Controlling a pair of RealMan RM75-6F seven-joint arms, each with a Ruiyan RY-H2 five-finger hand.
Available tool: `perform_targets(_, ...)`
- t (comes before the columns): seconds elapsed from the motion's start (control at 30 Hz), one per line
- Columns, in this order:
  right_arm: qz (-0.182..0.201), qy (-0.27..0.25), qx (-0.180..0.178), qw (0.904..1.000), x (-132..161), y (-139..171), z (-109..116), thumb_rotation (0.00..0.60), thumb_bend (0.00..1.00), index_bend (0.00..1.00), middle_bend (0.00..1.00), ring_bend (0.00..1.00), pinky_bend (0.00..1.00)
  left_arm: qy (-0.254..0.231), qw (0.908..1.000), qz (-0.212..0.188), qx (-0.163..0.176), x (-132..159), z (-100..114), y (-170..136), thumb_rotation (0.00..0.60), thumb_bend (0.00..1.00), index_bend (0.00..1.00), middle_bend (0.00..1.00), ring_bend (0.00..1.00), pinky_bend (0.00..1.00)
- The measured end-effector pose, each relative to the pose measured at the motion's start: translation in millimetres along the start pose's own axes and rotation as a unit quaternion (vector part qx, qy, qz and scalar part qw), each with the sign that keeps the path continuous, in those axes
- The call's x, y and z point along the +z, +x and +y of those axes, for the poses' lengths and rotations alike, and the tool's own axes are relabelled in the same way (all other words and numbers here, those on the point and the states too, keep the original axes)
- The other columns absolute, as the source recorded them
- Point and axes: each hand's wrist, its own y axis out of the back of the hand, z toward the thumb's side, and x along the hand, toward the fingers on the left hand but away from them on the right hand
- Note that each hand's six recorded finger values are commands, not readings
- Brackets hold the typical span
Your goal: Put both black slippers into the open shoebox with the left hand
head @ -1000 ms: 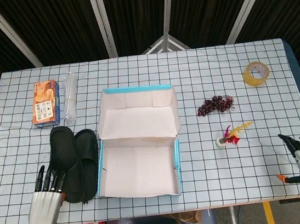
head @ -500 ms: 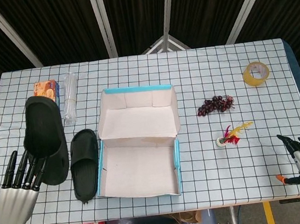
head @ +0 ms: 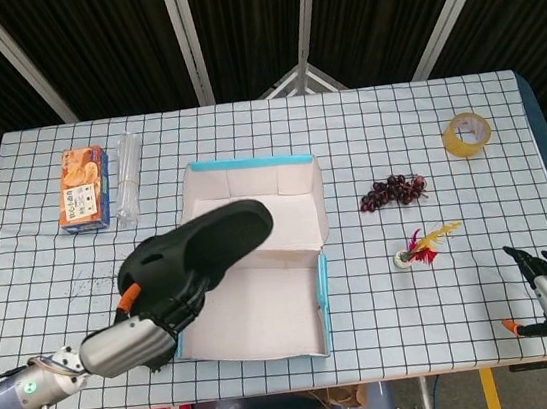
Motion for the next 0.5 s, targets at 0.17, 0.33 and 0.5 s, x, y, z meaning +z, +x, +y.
perform_targets(0.17, 0.002, -0.001, -0.001, 1.0000, 0.4, 0.2, 0.5, 0.600, 0.16, 0.07, 0.15, 0.18, 0.07, 0.071, 0.9924, -0.090, 0.044, 9.8, 10.0, 29.2, 0.600, 0.53, 0.23, 0.47, 0.08, 0.11)
perform_targets(0.33, 0.003, -0.003, 0.000, 1.0000, 0.0, 0.5, 0.5, 0.600, 0.16, 0.07, 0.15, 0.18, 0.07, 0.099, 0.9876, -0.108, 0.058, 7.0, 13.0, 49.5, 0.600, 0.53, 0.24, 0.47, 0.08, 0.11)
perform_targets(0.5, 0.003, -0.006, 0.002, 1.0000, -1.4, -0.1, 0.8, 0.600, 0.16, 0.07, 0.15, 0.18, 0.07, 0.127, 0.9804, -0.137, 0.064, 12.4, 9.5, 66.6, 0.600, 0.53, 0.24, 0.48, 0.08, 0.11)
